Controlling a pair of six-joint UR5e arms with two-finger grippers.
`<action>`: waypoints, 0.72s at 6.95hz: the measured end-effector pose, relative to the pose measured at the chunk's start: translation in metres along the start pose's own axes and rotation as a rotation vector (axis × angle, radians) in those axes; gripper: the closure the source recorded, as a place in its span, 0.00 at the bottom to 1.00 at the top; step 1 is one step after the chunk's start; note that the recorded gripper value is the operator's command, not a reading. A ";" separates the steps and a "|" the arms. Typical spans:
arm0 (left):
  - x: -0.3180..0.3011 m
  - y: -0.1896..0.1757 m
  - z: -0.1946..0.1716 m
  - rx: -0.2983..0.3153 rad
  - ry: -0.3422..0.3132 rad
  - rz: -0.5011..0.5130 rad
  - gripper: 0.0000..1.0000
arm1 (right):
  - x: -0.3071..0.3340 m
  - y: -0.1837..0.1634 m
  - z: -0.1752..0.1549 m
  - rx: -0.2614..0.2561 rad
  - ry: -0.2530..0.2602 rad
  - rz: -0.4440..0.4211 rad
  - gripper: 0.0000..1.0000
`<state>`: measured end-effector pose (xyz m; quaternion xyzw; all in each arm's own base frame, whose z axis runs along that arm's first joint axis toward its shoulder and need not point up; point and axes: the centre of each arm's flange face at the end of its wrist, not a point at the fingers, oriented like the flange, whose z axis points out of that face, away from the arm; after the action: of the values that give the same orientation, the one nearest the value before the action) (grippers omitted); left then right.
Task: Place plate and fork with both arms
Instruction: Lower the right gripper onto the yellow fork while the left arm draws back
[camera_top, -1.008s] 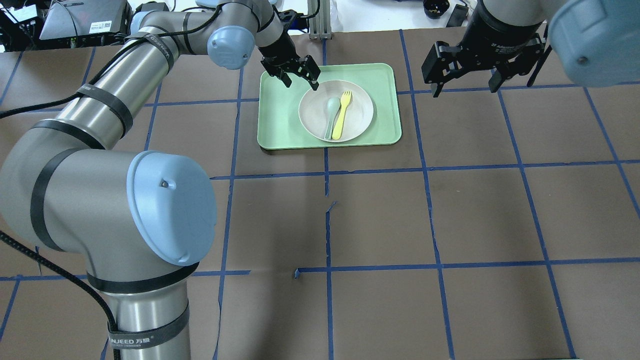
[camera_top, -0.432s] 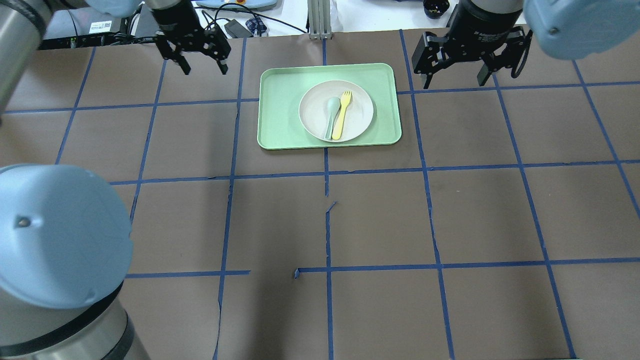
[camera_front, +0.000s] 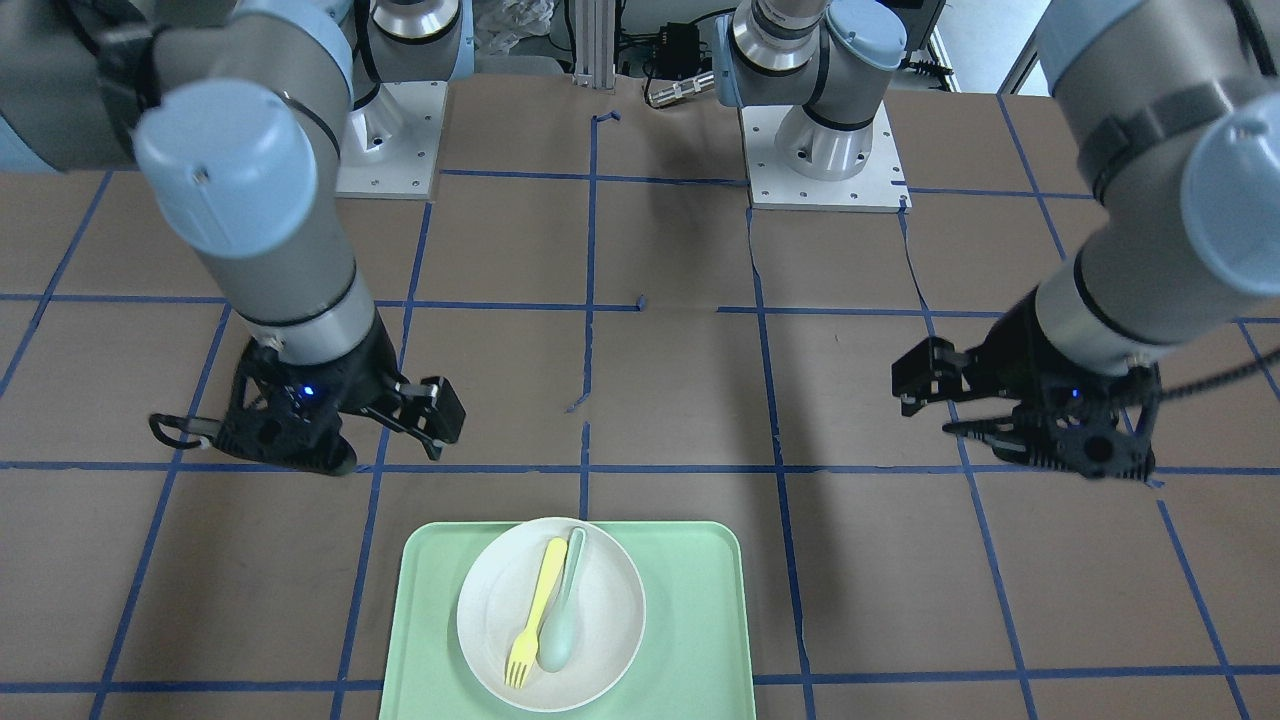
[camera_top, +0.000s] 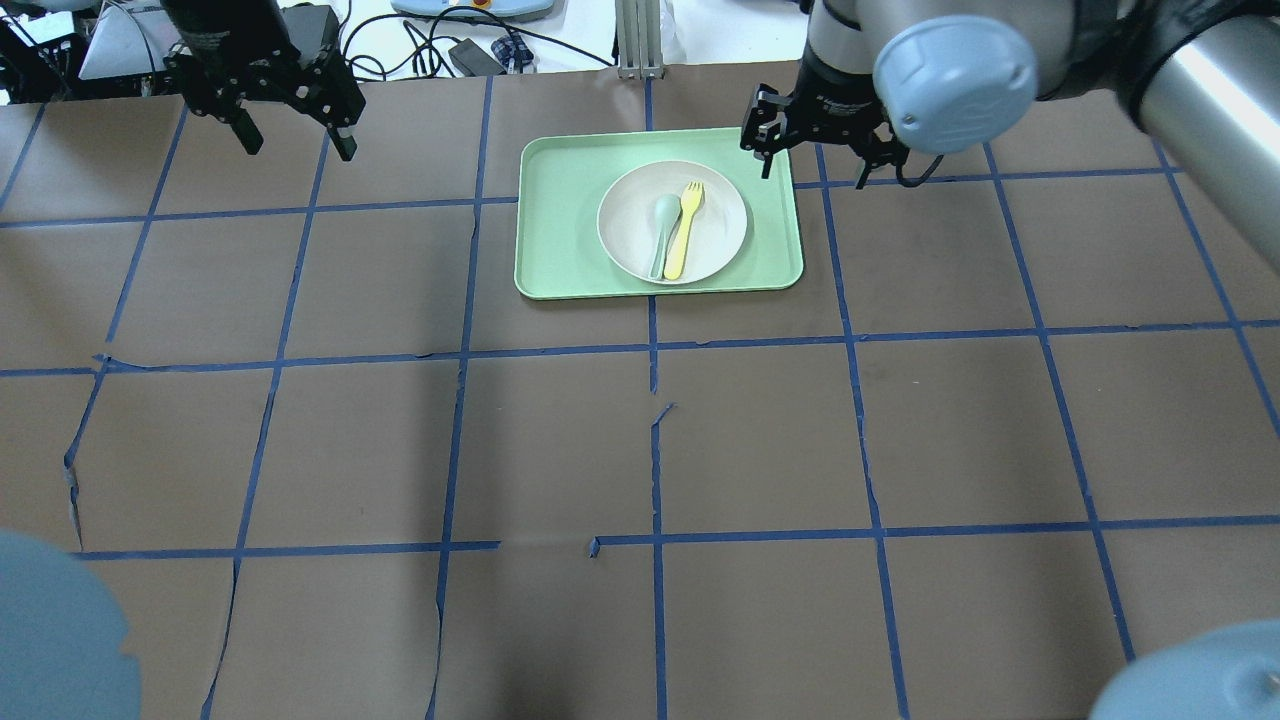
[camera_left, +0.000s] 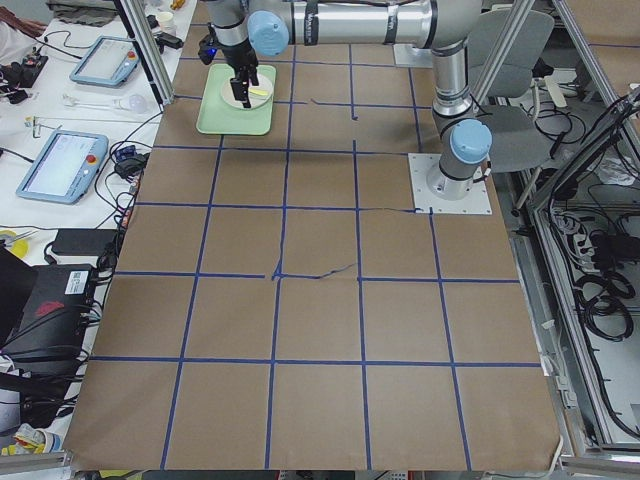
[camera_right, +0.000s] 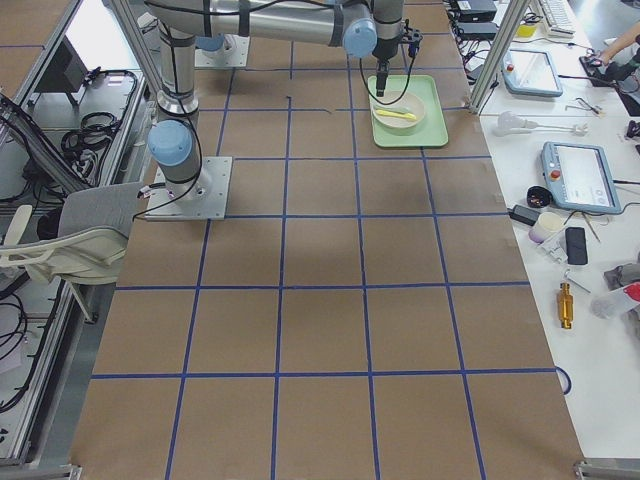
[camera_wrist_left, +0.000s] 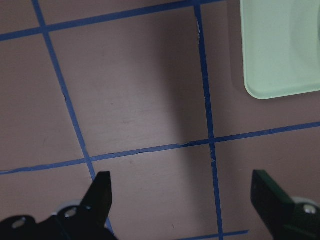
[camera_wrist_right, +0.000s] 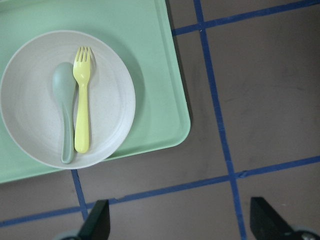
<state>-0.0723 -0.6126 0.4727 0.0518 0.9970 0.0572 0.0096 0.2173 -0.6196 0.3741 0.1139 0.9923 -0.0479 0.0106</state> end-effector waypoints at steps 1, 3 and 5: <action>0.008 0.038 -0.009 0.007 -0.003 -0.067 0.00 | -0.024 -0.009 0.043 0.025 -0.013 0.046 0.00; 0.022 0.070 0.005 0.012 -0.012 -0.194 0.00 | -0.062 -0.016 0.112 0.085 -0.025 0.070 0.00; 0.038 0.079 0.031 0.040 -0.017 -0.206 0.00 | -0.084 -0.013 0.149 0.126 -0.039 0.087 0.00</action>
<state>-0.1008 -0.5269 0.4502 -0.0503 0.9978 0.0356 0.0227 0.2977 -0.6659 0.2294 0.1562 0.9810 -0.1120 0.0250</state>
